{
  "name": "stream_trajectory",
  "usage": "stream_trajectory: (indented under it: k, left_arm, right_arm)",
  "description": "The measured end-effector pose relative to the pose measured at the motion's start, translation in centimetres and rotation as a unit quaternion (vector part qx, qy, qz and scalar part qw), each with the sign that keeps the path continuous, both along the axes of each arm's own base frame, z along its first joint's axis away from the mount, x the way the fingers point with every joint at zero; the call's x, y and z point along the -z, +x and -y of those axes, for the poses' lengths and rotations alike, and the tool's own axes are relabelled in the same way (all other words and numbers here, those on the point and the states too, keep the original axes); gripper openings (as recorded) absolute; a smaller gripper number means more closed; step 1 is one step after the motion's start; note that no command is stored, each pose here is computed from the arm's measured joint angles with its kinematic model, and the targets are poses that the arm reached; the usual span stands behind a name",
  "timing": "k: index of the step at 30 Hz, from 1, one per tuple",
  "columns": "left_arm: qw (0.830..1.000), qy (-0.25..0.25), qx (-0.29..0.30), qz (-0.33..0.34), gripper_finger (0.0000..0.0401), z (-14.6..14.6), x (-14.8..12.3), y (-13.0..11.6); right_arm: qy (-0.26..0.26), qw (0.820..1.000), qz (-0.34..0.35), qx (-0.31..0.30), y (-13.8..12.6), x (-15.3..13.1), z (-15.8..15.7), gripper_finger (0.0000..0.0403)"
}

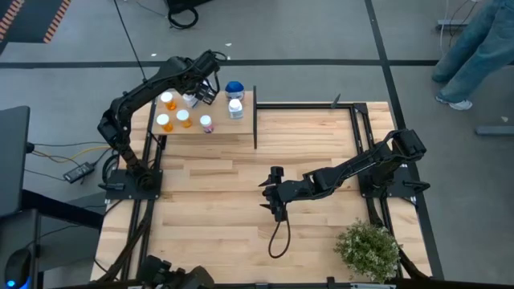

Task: Pick and place medicine bottles onto shelf by color
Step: Adjust the pill bottles on the shelf

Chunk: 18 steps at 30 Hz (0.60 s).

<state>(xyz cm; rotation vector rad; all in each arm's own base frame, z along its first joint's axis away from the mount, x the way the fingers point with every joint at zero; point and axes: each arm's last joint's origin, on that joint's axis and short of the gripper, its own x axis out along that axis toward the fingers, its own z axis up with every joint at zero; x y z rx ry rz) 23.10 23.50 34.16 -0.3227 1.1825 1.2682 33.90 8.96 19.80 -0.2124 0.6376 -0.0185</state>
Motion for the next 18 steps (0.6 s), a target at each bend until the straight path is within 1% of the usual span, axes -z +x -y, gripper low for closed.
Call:
stream_trajectory:
  k: [5, 9, 12, 18]
  left_arm:
    - [1.000, 0.022, 0.014, 0.014, 0.0192, -0.40, -0.22, 0.44]
    - [0.999, 0.027, 0.022, 0.010, 0.0193, -0.50, -0.28, 0.51]
    - [0.999, 0.023, 0.023, 0.005, 0.0191, -0.43, -0.24, 0.43]
    - [1.000, -0.001, 0.020, -0.018, 0.0189, 0.06, -0.01, 0.03]
  right_arm:
    - [0.000, 1.000, 0.000, 0.000, 0.00, 0.00, 0.00, 0.0323]
    - [0.000, 1.000, 0.000, 0.000, 0.00, 0.00, 0.00, 0.0323]
    - [0.000, 1.000, 0.000, 0.000, 0.00, 0.00, 0.00, 0.0323]
    - [0.000, 1.000, 0.000, 0.000, 0.00, 0.00, 0.00, 0.0323]
